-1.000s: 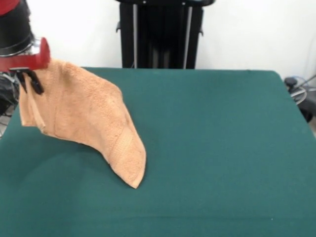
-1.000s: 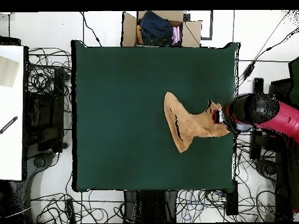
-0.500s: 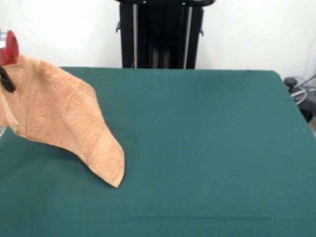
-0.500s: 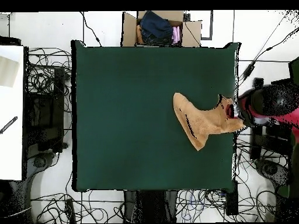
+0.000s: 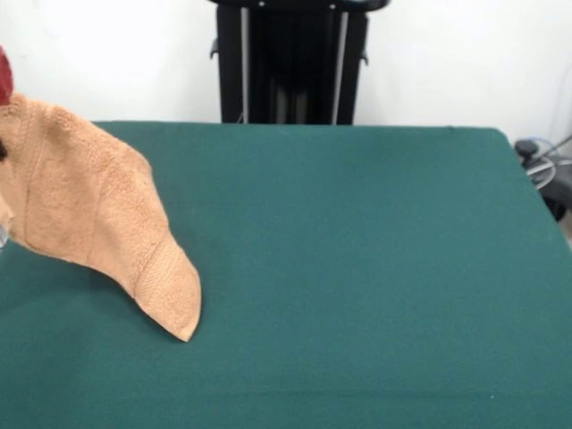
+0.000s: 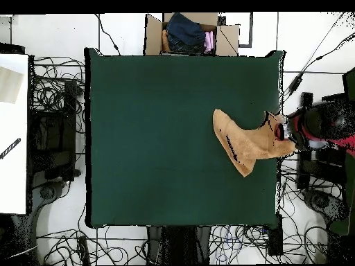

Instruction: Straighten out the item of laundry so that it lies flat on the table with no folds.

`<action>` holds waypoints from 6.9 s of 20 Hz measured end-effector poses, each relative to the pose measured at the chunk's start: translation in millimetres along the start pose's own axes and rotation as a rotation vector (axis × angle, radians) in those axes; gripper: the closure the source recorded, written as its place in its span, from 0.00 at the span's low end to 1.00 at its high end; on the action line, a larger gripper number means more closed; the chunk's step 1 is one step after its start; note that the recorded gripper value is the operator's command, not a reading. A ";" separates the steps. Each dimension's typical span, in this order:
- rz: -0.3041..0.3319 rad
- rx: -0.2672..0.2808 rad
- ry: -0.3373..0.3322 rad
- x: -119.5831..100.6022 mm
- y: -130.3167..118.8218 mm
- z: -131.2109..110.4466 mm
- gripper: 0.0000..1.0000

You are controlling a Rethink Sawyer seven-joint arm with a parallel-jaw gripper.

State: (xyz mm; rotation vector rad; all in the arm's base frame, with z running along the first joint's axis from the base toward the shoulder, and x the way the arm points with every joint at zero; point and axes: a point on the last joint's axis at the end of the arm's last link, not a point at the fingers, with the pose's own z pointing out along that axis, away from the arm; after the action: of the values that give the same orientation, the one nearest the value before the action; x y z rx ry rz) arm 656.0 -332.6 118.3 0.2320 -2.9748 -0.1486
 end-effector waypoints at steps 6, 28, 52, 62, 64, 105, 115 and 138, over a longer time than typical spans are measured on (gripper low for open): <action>-0.058 0.049 -0.053 2.5 38.5 7.8 1.00; -0.230 0.105 -0.034 4.6 222.0 52.9 1.00; -0.109 0.216 -0.074 10.4 397.9 129.4 1.00; -0.102 0.238 -0.103 13.6 430.1 152.5 1.00; -0.105 0.242 -0.115 14.9 435.4 162.2 1.00; -0.063 0.271 -0.043 36.8 466.9 203.0 1.00; -0.066 0.272 -0.042 37.4 469.2 203.6 0.00; -0.042 0.263 -0.060 30.2 478.6 195.1 0.00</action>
State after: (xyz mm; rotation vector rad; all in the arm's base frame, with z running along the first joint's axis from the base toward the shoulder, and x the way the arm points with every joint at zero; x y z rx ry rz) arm 525.3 149.9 -16.3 0.3262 -3.0439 0.2363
